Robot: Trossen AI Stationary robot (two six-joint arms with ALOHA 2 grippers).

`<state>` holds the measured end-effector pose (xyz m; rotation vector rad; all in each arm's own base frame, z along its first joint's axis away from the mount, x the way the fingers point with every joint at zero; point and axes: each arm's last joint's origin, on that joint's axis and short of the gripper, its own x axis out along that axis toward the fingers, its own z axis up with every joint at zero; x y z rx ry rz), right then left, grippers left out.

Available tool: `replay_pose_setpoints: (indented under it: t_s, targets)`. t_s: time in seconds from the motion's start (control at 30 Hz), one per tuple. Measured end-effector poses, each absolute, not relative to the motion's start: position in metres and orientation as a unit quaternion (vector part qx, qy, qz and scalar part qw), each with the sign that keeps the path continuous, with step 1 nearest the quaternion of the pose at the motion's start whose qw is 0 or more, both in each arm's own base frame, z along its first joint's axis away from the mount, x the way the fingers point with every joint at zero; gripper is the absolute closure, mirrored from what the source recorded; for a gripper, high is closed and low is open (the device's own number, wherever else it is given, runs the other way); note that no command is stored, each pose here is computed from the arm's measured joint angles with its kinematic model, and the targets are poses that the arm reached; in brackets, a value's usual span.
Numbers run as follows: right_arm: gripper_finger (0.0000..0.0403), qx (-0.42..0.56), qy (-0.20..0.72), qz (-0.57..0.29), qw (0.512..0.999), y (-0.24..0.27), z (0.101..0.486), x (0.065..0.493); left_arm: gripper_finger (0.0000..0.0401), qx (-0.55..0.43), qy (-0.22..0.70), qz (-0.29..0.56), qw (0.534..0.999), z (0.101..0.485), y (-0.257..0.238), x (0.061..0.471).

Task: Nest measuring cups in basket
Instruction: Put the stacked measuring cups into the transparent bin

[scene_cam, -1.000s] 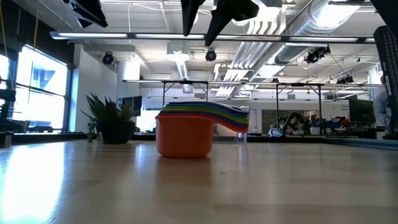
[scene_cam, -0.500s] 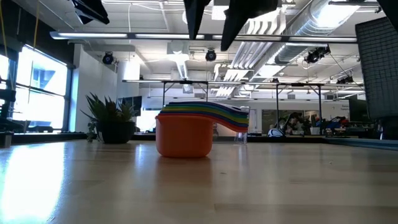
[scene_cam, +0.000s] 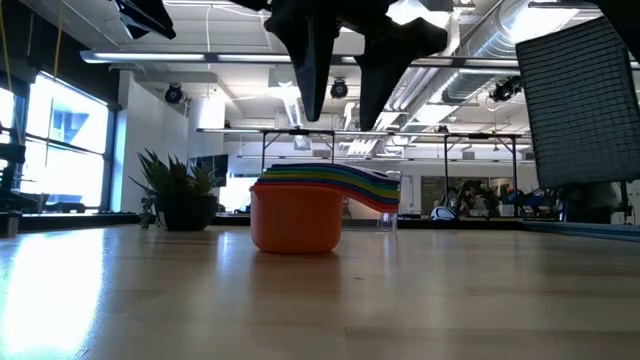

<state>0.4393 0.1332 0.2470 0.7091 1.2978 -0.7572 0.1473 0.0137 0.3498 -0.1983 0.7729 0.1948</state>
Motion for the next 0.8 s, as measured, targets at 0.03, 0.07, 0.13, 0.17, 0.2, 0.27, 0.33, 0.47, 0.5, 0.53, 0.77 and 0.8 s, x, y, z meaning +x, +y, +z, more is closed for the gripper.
replay_pose_setpoints:
  t_s: [0.03, 0.07, 0.13, 0.17, 0.2, 0.27, 0.33, 0.47, 0.5, 0.53, 0.77, 0.8]
  targets:
    - [0.0162, 0.314, 0.579, -0.337, 0.673, 0.134, 0.245, 0.440, 0.0316, -0.096, 0.376, 0.095, 0.917, 0.350, 0.014, 0.147]
    - [0.0162, 0.314, 0.581, -0.337, 0.671, 0.134, 0.243, 0.440, 0.0316, -0.096, 0.376, 0.095, 0.917, 0.350, 0.014, 0.147]
    - [0.0162, 0.311, 0.585, -0.340, 0.667, 0.134, 0.239, 0.441, 0.0316, -0.096, 0.376, 0.095, 0.917, 0.350, 0.014, 0.147]
    - [0.0162, 0.310, 0.588, -0.341, 0.665, 0.134, 0.236, 0.442, 0.0316, -0.096, 0.376, 0.095, 0.917, 0.350, 0.014, 0.147]
    - [0.0162, 0.309, 0.591, -0.342, 0.662, 0.135, 0.233, 0.443, 0.0316, -0.096, 0.376, 0.095, 0.917, 0.350, 0.014, 0.147]
    - [0.0163, 0.305, 0.596, -0.342, 0.659, 0.135, 0.227, 0.444, 0.0316, -0.096, 0.376, 0.095, 0.917, 0.350, 0.014, 0.147]
    - [0.0163, 0.302, 0.598, -0.343, 0.658, 0.136, 0.224, 0.445, 0.0316, -0.096, 0.376, 0.095, 0.917, 0.350, 0.014, 0.147]
    - [0.0163, 0.297, 0.603, -0.348, 0.654, 0.136, 0.219, 0.446, 0.0316, -0.096, 0.376, 0.095, 0.917, 0.350, 0.014, 0.147]
    - [0.0163, 0.297, 0.602, -0.348, 0.655, 0.136, 0.219, 0.446, 0.0316, -0.096, 0.376, 0.095, 0.917, 0.350, 0.014, 0.147]
    - [0.0163, 0.296, 0.603, -0.348, 0.654, 0.136, 0.218, 0.446, 0.0316, -0.096, 0.376, 0.094, 0.917, 0.350, 0.014, 0.147]
    - [0.0163, 0.288, 0.612, -0.349, 0.649, 0.137, 0.206, 0.449, 0.0316, -0.096, 0.376, 0.094, 0.917, 0.350, 0.014, 0.147]
    - [0.0163, 0.286, 0.613, -0.350, 0.648, 0.137, 0.205, 0.449, 0.0316, -0.096, 0.376, 0.094, 0.917, 0.350, 0.014, 0.147]
